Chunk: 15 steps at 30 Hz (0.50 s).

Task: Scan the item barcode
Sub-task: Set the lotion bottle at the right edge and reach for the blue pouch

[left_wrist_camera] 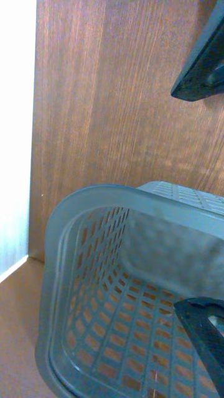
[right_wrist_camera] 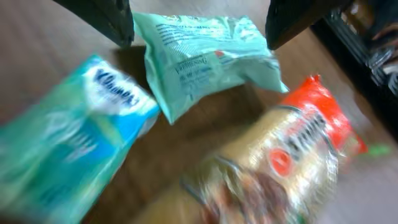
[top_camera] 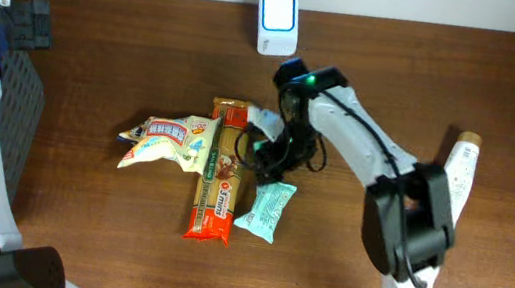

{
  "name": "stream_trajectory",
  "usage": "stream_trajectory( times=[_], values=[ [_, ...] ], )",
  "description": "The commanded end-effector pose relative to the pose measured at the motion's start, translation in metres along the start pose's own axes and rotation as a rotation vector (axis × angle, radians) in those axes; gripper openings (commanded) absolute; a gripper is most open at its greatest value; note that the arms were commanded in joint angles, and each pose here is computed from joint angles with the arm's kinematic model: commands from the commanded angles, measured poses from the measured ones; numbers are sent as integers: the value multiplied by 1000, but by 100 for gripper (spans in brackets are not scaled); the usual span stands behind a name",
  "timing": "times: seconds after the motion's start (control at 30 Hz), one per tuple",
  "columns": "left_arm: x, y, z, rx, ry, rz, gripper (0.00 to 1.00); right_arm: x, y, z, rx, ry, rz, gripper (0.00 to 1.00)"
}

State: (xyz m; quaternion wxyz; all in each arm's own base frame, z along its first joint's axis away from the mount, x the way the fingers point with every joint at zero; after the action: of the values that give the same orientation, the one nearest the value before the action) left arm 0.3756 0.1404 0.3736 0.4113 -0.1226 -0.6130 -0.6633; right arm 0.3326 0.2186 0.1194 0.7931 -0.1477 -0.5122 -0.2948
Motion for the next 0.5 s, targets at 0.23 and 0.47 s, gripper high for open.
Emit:
stream_trajectory(
  times=[0.23,0.47],
  values=[
    [8,4,3,-1,3,-25,99,-56,-17,-18,197,47,53,69],
    [8,4,3,-1,3,-25,99,-59,-22,-16,84,68,76,4]
  ],
)
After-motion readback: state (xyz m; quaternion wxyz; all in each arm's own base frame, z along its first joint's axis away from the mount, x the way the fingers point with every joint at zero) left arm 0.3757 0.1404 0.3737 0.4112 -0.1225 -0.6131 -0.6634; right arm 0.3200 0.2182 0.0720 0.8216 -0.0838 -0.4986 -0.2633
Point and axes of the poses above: each gripper's point midway between its finger pads, its own x axis back along the fingers, its own z axis along the line the jaws close on, y = z × x, the point moved 7 cm from there along x, back along the fingers, and after that the axes turned 5 degrees about x, right-handed, at the moved point
